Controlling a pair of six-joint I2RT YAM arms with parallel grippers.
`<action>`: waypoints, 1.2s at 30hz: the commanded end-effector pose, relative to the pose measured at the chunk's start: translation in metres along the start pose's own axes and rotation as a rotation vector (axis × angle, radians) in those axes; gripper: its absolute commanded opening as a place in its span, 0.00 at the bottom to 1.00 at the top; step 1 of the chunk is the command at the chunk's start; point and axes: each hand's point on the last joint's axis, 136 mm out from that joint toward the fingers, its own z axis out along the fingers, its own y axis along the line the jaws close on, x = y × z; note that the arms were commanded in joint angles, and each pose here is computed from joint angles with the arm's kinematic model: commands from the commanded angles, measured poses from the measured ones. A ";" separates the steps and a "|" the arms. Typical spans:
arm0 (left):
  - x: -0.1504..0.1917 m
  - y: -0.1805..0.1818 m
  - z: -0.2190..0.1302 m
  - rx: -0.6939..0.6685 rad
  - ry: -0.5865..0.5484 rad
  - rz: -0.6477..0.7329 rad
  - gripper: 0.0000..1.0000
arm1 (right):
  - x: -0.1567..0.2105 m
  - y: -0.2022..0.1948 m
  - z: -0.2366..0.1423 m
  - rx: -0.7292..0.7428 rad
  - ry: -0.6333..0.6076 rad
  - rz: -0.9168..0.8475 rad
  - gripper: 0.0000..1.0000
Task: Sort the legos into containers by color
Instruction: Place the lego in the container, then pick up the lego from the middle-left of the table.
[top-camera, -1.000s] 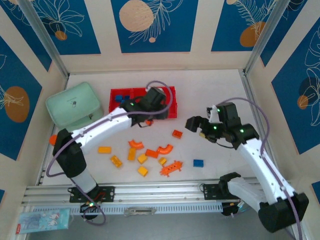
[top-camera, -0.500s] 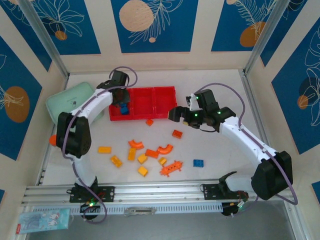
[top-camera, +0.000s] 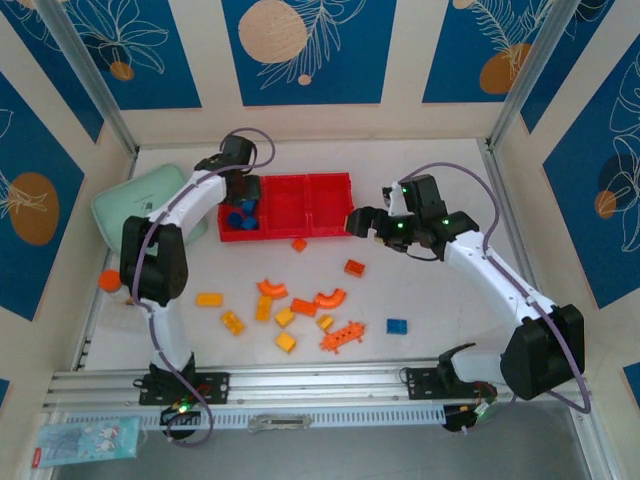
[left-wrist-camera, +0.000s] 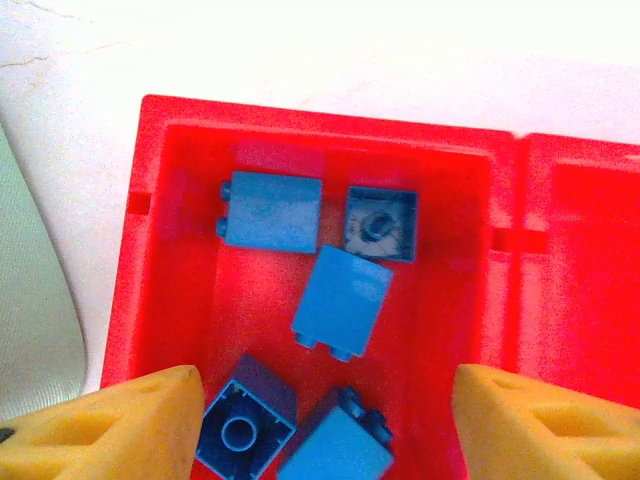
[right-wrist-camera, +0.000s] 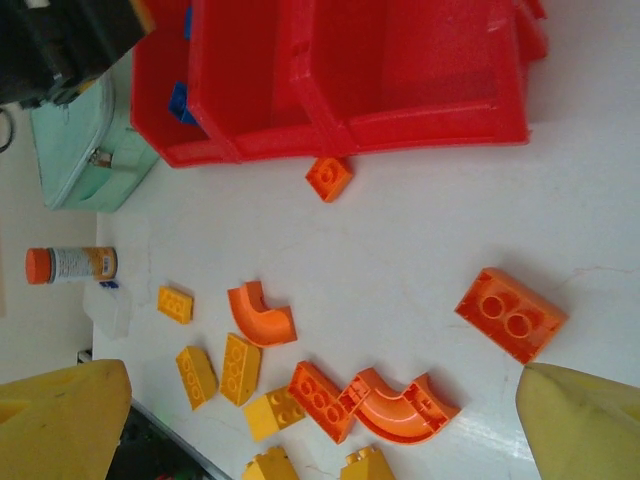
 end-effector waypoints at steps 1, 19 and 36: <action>0.006 -0.026 -0.051 0.154 -0.022 -0.011 0.72 | -0.008 0.002 -0.020 0.012 -0.042 -0.020 0.99; 0.197 -0.209 -0.173 0.621 0.045 0.282 0.76 | 0.012 -0.079 -0.067 0.203 -0.086 0.254 0.99; 0.336 -0.306 -0.165 0.614 0.230 0.504 0.76 | 0.018 -0.146 -0.105 0.275 -0.233 0.503 0.99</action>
